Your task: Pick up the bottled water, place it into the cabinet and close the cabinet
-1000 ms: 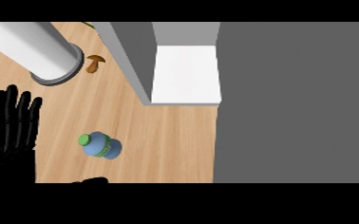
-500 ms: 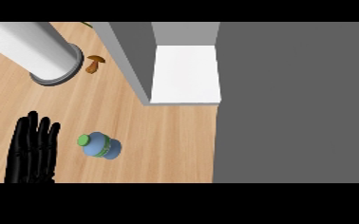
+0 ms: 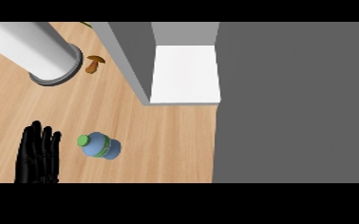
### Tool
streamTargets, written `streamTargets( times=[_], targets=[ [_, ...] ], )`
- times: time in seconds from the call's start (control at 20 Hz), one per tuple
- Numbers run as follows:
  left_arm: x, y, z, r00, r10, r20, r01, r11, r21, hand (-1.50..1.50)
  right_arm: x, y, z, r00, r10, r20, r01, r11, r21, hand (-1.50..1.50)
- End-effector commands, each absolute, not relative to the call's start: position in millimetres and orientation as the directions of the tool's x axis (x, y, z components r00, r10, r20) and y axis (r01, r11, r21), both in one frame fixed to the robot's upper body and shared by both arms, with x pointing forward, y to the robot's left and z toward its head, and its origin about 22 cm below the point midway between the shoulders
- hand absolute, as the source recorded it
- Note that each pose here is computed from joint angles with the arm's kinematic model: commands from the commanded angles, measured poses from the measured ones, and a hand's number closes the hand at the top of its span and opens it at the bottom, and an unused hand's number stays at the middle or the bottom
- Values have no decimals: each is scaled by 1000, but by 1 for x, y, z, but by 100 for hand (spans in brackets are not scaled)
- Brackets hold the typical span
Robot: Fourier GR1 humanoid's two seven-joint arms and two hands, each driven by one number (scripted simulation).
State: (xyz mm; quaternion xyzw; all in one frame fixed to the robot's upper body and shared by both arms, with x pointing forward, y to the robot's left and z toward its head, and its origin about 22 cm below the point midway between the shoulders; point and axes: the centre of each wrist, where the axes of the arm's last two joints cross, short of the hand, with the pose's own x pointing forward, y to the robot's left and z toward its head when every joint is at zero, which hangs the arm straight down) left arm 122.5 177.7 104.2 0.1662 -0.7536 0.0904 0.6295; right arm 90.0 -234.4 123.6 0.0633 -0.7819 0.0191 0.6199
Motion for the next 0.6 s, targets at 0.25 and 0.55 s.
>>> streamTargets(
  times=[0.25,0.55],
  targets=[
    [136,213,65,-102,-172,980,-484,869,102,-150,62,-228,145,-267,-96,959,-125,990,64,-150],
    [135,215,19,-46,-147,988,-459,882,110,-150,54,-227,144,-278,-46,960,-116,993,14,-150]
  ],
)
